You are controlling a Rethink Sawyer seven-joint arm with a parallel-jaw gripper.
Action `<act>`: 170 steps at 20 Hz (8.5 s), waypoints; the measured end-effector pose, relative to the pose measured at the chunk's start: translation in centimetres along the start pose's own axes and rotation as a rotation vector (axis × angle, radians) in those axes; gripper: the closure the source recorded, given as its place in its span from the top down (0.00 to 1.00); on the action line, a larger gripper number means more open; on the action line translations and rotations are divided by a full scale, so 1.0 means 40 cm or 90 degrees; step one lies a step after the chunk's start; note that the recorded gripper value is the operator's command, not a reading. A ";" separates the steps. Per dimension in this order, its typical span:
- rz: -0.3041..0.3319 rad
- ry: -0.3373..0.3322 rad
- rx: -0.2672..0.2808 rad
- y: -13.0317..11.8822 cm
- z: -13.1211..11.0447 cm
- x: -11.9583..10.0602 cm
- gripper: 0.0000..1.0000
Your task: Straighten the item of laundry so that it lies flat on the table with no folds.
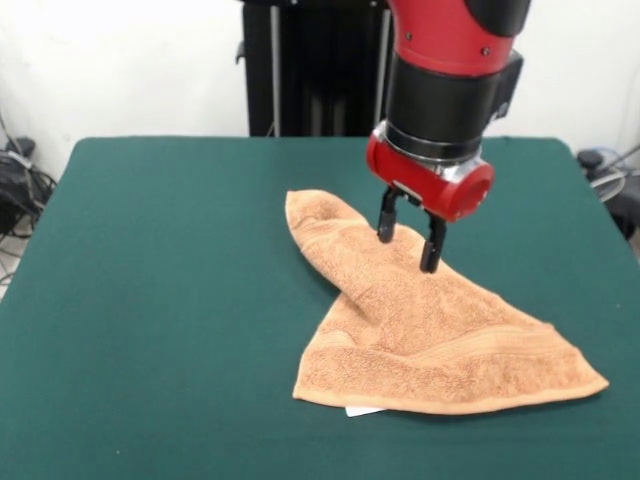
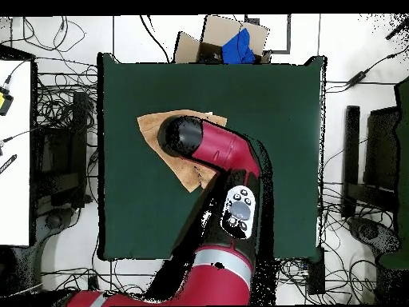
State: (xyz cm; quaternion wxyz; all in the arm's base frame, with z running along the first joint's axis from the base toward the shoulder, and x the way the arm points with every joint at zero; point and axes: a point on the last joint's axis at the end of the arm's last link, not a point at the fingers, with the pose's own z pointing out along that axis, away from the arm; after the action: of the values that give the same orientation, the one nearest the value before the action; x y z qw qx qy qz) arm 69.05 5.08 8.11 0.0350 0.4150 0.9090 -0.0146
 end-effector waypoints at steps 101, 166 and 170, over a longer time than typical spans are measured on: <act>-0.361 0.025 -0.107 0.152 -0.281 -0.524 1.00; -0.389 0.284 -0.249 -0.076 0.112 -0.456 1.00; -0.393 0.289 -0.247 -0.077 0.098 -0.444 1.00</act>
State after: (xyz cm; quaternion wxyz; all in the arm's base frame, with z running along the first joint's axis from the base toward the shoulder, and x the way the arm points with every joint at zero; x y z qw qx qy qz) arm 78.53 -10.55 5.55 -0.0947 0.1023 0.9611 0.2385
